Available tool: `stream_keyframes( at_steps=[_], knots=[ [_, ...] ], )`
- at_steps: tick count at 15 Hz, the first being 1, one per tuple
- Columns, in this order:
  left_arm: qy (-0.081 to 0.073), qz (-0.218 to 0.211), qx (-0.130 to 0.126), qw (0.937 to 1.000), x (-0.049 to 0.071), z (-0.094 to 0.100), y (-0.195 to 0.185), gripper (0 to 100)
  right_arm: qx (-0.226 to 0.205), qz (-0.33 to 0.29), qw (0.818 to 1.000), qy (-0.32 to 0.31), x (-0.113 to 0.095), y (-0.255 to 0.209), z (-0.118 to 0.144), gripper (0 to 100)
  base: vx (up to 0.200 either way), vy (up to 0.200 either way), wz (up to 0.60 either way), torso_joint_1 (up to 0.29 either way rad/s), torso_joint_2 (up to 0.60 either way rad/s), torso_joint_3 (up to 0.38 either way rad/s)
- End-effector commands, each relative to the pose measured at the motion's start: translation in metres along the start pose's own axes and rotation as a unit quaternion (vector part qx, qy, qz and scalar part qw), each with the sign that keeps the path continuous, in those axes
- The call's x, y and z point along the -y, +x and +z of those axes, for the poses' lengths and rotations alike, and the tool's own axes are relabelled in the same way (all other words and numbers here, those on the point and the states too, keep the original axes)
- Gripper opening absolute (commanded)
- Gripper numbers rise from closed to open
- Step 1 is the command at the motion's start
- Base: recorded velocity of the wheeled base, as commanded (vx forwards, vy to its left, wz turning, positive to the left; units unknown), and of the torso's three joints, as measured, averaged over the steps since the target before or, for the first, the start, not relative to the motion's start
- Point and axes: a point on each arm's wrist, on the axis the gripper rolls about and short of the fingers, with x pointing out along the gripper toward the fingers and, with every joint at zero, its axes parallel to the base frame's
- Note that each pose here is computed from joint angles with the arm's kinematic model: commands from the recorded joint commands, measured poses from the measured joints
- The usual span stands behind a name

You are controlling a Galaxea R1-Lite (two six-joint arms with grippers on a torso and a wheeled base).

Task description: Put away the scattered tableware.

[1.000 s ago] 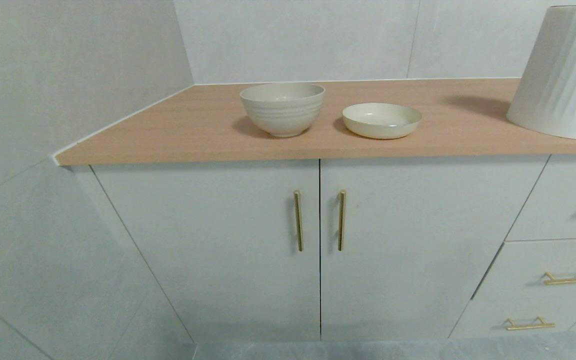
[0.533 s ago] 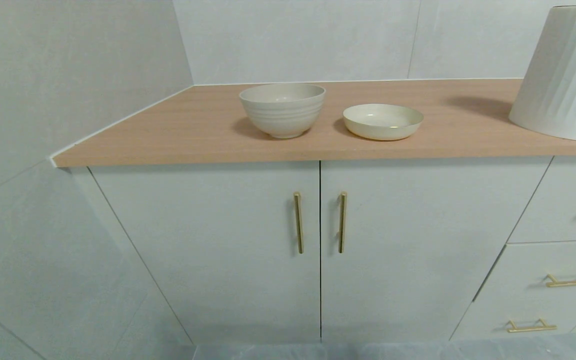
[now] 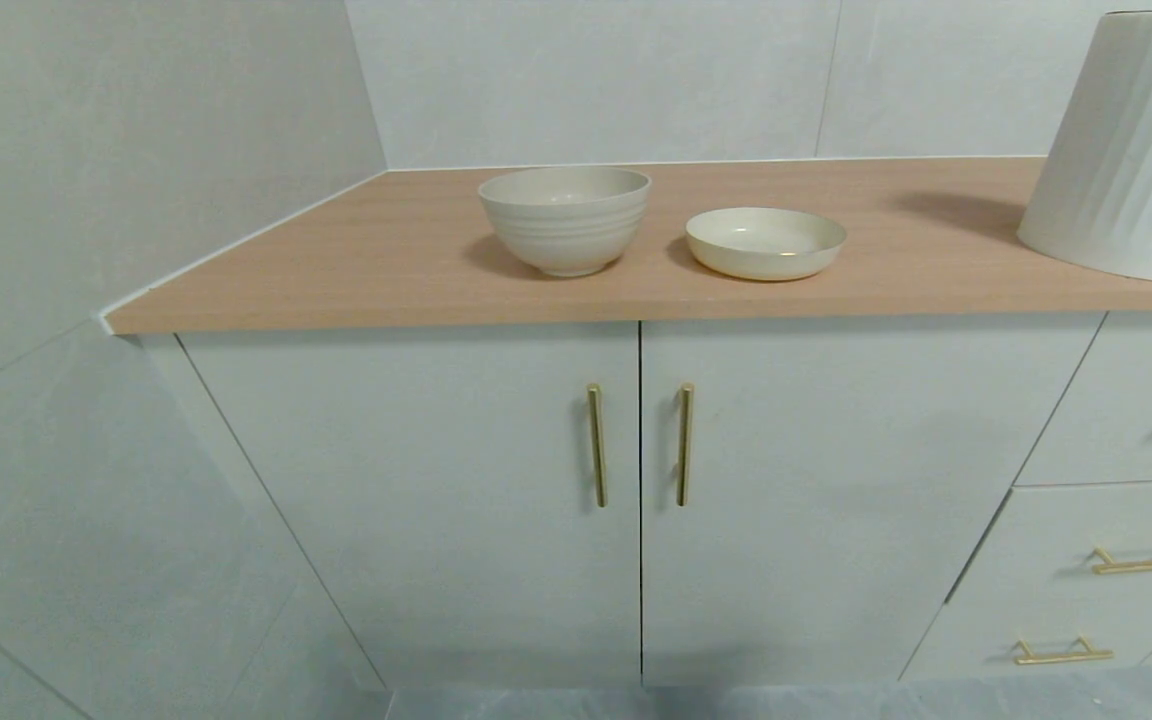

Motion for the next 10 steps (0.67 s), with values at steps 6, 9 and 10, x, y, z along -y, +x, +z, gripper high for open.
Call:
stream_keyframes(
  at_steps=[6,9,10],
  knots=[
    [0.000,0.000,0.000,1.0000,0.000,0.000,0.000,100,-0.096,0.162,0.982,-0.025,-0.031,0.192,0.073,100,0.000,0.000,0.00,0.000,0.00,0.000],
    [0.000,0.000,0.000,1.0000,0.000,0.000,0.000,100,-0.076,0.192,0.978,0.007,-0.054,0.239,0.083,100,0.000,0.000,0.00,0.000,0.00,0.000],
    [0.000,0.000,0.000,1.0000,0.000,0.000,0.000,100,-0.073,0.195,0.978,0.012,-0.057,0.245,0.086,100,0.000,0.000,0.00,0.000,0.00,0.000]
  ],
)
